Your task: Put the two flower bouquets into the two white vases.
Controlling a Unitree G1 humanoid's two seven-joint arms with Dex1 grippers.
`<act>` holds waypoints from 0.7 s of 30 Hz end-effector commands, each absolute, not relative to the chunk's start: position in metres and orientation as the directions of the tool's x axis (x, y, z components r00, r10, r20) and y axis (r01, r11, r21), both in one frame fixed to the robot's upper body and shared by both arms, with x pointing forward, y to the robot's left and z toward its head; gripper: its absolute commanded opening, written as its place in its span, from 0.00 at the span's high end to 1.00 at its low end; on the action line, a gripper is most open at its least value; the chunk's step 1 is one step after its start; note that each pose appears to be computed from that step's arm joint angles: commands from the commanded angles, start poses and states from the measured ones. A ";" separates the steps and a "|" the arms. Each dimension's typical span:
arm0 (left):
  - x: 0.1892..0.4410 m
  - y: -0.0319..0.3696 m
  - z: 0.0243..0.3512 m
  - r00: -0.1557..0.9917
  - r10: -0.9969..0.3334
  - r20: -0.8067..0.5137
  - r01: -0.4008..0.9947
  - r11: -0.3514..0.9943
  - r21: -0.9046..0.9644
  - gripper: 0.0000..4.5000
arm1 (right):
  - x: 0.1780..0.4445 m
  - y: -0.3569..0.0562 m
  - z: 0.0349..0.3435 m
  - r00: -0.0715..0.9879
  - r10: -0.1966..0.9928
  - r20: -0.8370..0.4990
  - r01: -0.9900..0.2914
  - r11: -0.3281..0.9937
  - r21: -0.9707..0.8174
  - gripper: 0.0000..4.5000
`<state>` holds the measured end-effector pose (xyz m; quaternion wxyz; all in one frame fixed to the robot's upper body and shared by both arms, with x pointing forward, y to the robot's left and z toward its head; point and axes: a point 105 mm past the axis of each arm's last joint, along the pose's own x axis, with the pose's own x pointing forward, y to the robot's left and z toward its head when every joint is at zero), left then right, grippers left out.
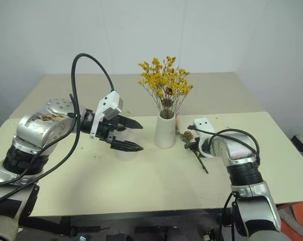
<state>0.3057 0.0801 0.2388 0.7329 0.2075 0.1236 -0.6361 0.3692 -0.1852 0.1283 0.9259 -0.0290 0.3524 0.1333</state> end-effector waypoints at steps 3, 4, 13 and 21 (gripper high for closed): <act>0.303 0.092 0.248 0.190 -0.884 -0.427 0.977 0.129 0.168 0.00 | 0.353 -0.213 0.163 0.832 0.172 -0.527 -0.144 0.985 0.093 0.99; 0.302 0.094 0.250 0.184 -0.890 -0.417 0.978 0.123 0.168 0.00 | 0.350 -0.219 0.169 0.862 0.153 -0.483 -0.122 0.988 0.095 0.99; 0.302 0.115 0.256 0.222 -0.906 -0.360 0.966 0.155 0.205 0.00 | 0.298 -0.226 0.205 0.991 0.129 0.042 -0.133 0.981 0.140 0.99; 0.309 0.116 0.260 0.262 -0.908 -0.326 0.953 0.189 0.237 0.00 | 0.288 -0.189 0.252 0.874 0.245 0.420 -0.315 0.943 0.105 0.99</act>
